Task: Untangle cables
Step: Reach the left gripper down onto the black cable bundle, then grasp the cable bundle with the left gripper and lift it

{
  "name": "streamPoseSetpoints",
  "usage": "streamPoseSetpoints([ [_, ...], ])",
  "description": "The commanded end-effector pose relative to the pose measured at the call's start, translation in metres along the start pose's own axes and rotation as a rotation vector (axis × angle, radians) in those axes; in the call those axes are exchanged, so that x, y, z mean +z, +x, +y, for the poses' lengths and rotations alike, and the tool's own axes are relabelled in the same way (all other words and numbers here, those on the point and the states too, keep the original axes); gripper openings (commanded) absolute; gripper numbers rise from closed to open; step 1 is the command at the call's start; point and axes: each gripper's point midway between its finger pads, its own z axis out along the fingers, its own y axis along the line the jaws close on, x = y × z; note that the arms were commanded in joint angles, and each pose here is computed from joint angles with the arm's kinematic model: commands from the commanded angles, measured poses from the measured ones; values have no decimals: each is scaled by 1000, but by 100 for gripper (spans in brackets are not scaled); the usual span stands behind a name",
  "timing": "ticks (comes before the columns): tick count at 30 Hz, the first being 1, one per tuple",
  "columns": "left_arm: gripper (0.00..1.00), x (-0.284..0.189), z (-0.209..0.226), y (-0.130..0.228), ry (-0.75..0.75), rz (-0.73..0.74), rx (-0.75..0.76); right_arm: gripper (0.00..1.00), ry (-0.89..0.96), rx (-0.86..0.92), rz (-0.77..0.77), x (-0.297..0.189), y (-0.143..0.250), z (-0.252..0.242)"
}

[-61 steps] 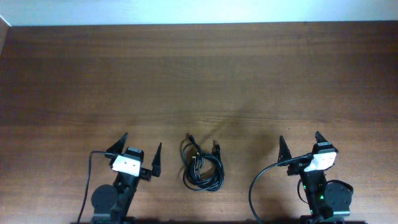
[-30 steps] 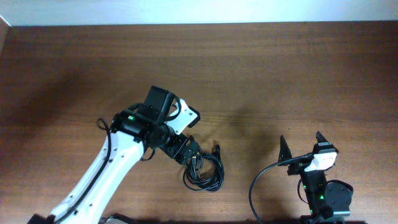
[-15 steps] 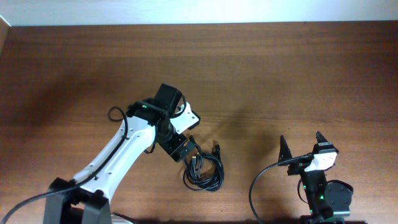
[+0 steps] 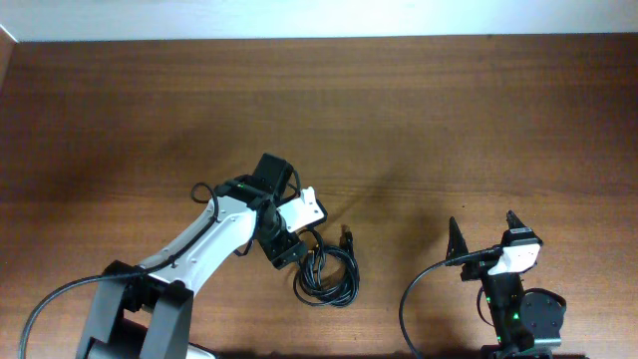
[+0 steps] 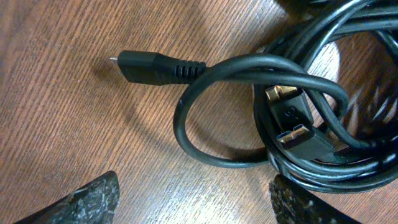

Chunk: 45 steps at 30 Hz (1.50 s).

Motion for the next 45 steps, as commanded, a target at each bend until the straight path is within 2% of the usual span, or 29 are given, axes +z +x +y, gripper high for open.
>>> streamPoseSetpoints([
  [1, 76, 9, -3, 1, 15, -7, 14, 99, 13, 5, 3, 0, 2, -3],
  [11, 72, 35, -4, 10, 49, 29, 3, 99, 13, 5, 3, 0, 2, -3],
  [15, 59, 36, -3, 9, 44, 26, 4, 99, 13, 6, 3, 0, 2, -3],
  [16, 52, 36, -2, 9, 44, 25, 5, 99, 13, 5, 3, 0, 2, -3],
  [18, 25, 36, -3, 9, 46, 24, 4, 99, 13, 5, 3, 0, 2, -3],
  [19, 15, 36, -3, 8, 46, 22, 4, 99, 13, 6, 3, 0, 2, -3],
  [21, 0, 36, -3, 6, 51, 10, 5, 99, 13, 5, 3, 0, 2, -3],
  [30, 0, 35, -7, 7, 68, 14, 2, 99, 13, 6, 3, 0, 2, -3],
  [32, 0, 26, -3, -1, 60, 5, -41, 99, 13, 5, 3, 0, 2, -3],
  [38, 0, -26, 16, -46, -31, -151, -209, 99, 13, 6, 3, 0, 2, -3],
  [45, 0, -114, 8, -61, -159, -382, -208, 99, 13, 5, 3, 0, 2, -3],
])
